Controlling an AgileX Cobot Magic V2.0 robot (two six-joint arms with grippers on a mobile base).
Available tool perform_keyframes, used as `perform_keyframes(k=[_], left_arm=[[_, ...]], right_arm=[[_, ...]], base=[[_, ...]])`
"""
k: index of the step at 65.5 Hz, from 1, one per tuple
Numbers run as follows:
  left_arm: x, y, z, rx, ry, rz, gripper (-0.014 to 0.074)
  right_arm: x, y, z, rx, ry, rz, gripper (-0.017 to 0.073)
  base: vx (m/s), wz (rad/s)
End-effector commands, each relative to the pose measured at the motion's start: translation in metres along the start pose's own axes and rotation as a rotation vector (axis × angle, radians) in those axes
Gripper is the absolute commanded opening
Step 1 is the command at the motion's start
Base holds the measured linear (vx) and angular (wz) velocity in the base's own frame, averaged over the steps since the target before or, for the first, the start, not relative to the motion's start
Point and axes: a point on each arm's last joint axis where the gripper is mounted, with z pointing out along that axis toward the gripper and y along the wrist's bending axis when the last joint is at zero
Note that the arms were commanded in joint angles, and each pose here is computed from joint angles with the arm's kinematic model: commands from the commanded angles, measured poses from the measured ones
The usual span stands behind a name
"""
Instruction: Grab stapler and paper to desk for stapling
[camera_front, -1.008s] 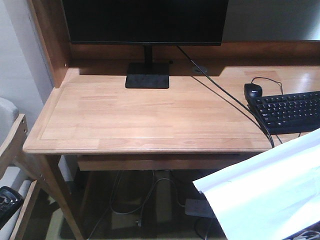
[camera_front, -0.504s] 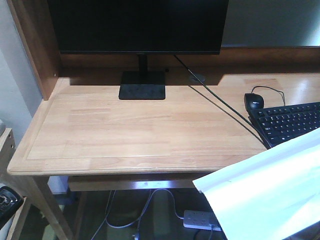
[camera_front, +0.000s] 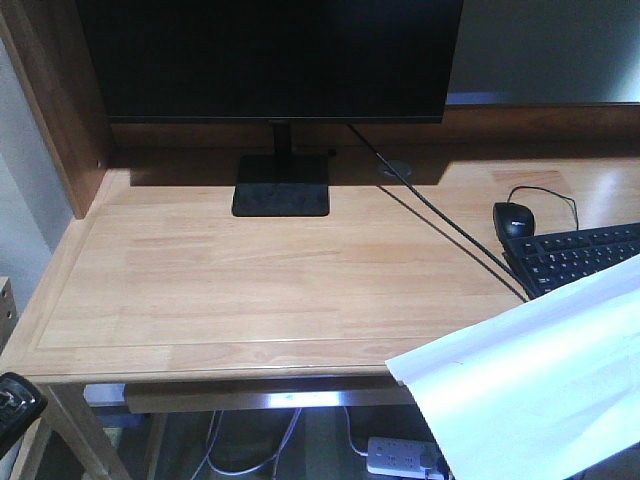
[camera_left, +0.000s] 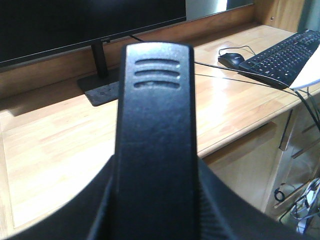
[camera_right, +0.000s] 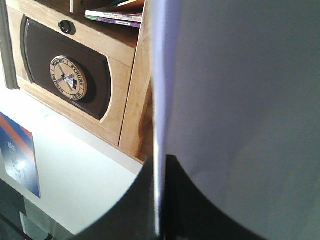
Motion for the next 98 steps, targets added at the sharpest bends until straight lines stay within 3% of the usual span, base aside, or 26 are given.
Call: perform_keyframes(k=[1,98], left_arm=[[-0.0184,0.0016,-0.0043,-0.013,-0.132,-0.015,-0.0007],[-0.0184,0.0016,-0.0043,-0.013,-0.132,-0.015,-0.0007]], right_arm=[[-0.0008,0.0054,0.0001,-0.063,-0.010,-0.014,-0.0009],[-0.0008,0.0054,0.0001,-0.063,-0.010,-0.014,-0.0009]], base=[[0.08,0.00],[0.04,0.00]])
